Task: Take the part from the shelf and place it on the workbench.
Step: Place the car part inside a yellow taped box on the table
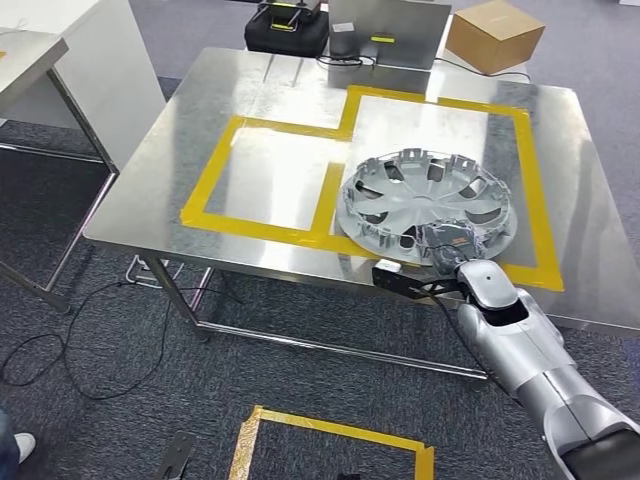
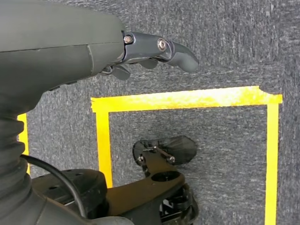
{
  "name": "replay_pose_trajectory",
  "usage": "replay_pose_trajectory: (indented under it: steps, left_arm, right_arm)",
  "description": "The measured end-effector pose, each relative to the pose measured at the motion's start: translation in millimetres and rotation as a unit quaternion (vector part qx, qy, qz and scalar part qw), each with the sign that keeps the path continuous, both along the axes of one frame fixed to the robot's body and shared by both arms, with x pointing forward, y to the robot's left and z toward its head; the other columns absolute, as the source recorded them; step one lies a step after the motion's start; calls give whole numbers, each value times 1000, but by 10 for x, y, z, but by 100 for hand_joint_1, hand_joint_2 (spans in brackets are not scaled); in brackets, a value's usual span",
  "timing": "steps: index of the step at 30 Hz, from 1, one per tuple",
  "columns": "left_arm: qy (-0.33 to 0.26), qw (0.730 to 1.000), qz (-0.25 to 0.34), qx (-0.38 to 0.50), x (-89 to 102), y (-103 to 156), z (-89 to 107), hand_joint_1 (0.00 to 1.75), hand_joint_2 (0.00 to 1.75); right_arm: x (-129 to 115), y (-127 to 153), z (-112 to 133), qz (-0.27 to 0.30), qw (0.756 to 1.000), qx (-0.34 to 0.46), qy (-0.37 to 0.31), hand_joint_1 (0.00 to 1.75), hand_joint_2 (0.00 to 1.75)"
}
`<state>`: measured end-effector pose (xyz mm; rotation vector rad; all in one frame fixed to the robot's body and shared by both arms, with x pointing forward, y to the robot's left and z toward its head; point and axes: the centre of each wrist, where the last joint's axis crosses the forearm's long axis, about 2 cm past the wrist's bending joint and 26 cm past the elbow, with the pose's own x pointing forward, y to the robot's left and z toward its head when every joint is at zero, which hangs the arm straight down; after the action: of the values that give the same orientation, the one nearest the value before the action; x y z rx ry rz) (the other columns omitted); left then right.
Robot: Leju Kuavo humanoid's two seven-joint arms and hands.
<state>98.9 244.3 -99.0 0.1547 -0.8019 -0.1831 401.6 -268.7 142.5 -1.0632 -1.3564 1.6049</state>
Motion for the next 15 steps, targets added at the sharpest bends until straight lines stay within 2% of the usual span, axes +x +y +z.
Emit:
replay_pose_trajectory:
  steps: [6, 10, 15]
  left_arm:
    - [-4, 1000, -7, 4, -6, 15, -2, 0, 175]
    - [-5, 1000, 3, 24, -9, 39, -3, 0, 0]
    - [-2, 999, 18, 45, -31, 56, -6, 0, 0]
  right_arm:
    - [-21, -42, -85, 0, 999, 18, 44, 0, 0]
    - [-29, -57, -104, 2, 995, 66, 70, 0, 0]
    - [-93, -37, -114, 11, 980, 167, 110, 0, 0]
